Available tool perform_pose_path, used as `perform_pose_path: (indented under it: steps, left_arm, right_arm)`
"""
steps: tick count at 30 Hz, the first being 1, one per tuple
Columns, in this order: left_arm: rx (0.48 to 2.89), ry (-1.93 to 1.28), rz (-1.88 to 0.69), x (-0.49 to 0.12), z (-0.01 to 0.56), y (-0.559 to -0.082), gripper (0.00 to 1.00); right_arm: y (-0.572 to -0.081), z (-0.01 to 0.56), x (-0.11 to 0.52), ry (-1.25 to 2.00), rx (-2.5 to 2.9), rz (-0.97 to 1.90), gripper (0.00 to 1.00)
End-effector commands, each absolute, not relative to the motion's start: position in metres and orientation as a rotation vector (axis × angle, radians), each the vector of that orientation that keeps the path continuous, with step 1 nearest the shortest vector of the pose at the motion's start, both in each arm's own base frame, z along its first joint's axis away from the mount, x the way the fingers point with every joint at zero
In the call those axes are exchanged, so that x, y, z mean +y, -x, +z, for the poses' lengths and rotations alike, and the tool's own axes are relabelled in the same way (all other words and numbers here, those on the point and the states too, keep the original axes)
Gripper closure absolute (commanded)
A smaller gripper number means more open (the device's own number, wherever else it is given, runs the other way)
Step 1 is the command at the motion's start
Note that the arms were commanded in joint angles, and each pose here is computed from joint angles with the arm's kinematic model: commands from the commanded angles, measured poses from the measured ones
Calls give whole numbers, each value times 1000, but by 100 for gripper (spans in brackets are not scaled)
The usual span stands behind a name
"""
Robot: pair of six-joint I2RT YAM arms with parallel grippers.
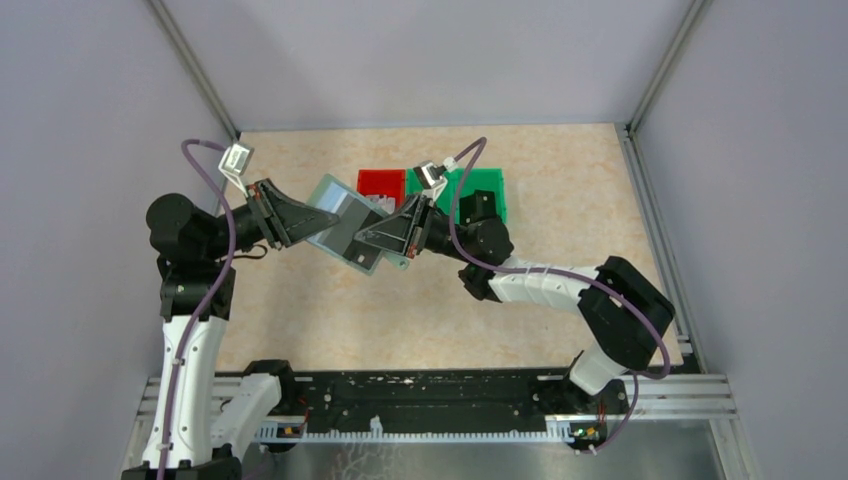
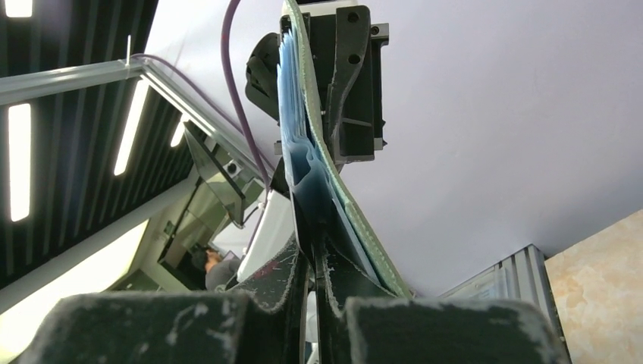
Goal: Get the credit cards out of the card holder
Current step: Remove the credit card from the card holder.
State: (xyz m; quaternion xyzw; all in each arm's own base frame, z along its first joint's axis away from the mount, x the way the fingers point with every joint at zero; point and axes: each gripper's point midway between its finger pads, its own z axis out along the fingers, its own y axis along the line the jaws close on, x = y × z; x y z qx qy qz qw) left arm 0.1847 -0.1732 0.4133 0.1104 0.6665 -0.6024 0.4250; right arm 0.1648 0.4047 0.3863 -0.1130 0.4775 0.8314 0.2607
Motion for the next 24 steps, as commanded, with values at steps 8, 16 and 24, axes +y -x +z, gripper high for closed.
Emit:
perform_pose_path:
  steps: [8,16,24]
  left_arm:
    - [1585,-378,-1434,-173,439,-179,94]
    - [1592,-379,-1405,-172,434,-183,95]
    - [1578,-415,-1349,-170,436,-185,94]
  right_arm:
    - [-155,379,364,311,1260,2176,100]
    - [-169,342,319,300,1478,1982,100]
    - [-264,297,239,195,1955,1309,100]
